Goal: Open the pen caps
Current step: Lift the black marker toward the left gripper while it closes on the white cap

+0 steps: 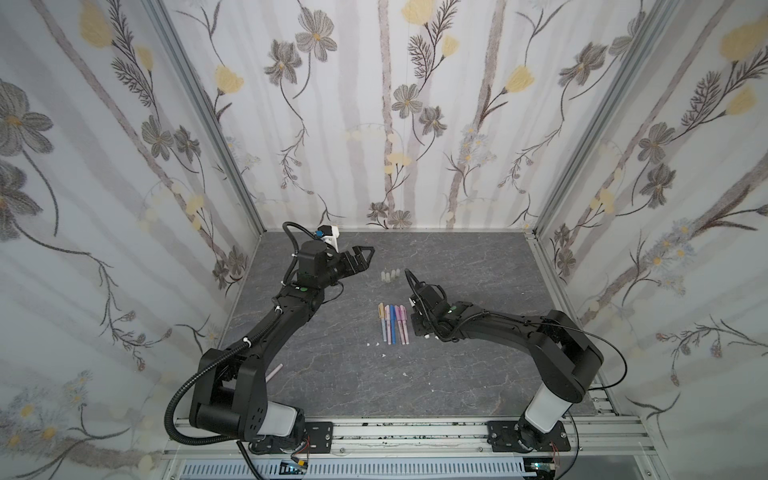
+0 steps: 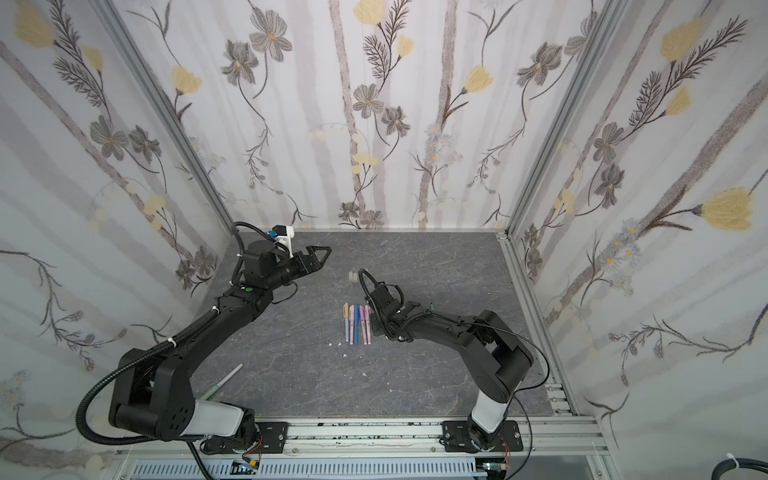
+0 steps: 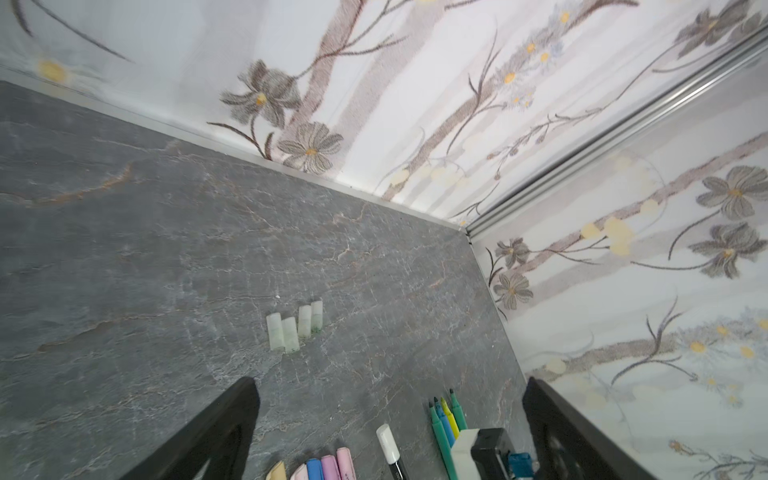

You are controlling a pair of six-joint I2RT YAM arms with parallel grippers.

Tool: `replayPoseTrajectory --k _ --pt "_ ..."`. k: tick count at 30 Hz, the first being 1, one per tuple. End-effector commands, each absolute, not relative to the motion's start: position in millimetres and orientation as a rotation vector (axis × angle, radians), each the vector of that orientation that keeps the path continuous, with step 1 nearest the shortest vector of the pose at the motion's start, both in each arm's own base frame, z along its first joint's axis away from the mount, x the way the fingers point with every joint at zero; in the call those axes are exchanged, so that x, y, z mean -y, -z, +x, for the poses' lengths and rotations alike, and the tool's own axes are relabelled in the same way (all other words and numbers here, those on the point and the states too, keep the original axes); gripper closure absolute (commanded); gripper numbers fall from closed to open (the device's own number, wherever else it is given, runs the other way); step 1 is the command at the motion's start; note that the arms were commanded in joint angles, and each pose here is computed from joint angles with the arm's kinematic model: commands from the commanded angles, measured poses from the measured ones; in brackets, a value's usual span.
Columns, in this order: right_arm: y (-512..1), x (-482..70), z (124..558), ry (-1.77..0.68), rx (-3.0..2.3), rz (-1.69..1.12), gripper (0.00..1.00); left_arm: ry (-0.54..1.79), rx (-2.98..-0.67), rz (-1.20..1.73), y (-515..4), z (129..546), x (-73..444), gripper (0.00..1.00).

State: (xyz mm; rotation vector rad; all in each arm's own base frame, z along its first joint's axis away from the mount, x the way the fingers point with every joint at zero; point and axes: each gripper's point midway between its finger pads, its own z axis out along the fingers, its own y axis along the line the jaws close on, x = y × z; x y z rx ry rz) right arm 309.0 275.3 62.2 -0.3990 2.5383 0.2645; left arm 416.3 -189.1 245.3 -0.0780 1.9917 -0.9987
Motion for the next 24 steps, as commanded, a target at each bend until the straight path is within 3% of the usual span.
replayPoseTrajectory --k 1,7,17,24 --pt "-80.8 -283.1 307.0 -0.371 -2.481 -0.437 0.98 1.043 -2.083 0.017 -222.2 404.8 213.8 0.00" --pt "-108.1 -273.3 306.7 -0.545 -2.388 -0.421 1.00 1.162 -2.186 0.130 -187.4 386.9 262.9 0.02" --pt "-136.9 -260.4 314.5 -0.637 -2.300 -0.381 1.00 1.331 -2.210 0.217 -166.9 376.3 311.9 0.22" --pt "-136.9 -262.6 314.3 -0.665 -2.297 -0.360 1.00 1.359 -2.217 0.243 -166.2 380.5 333.0 0.28"
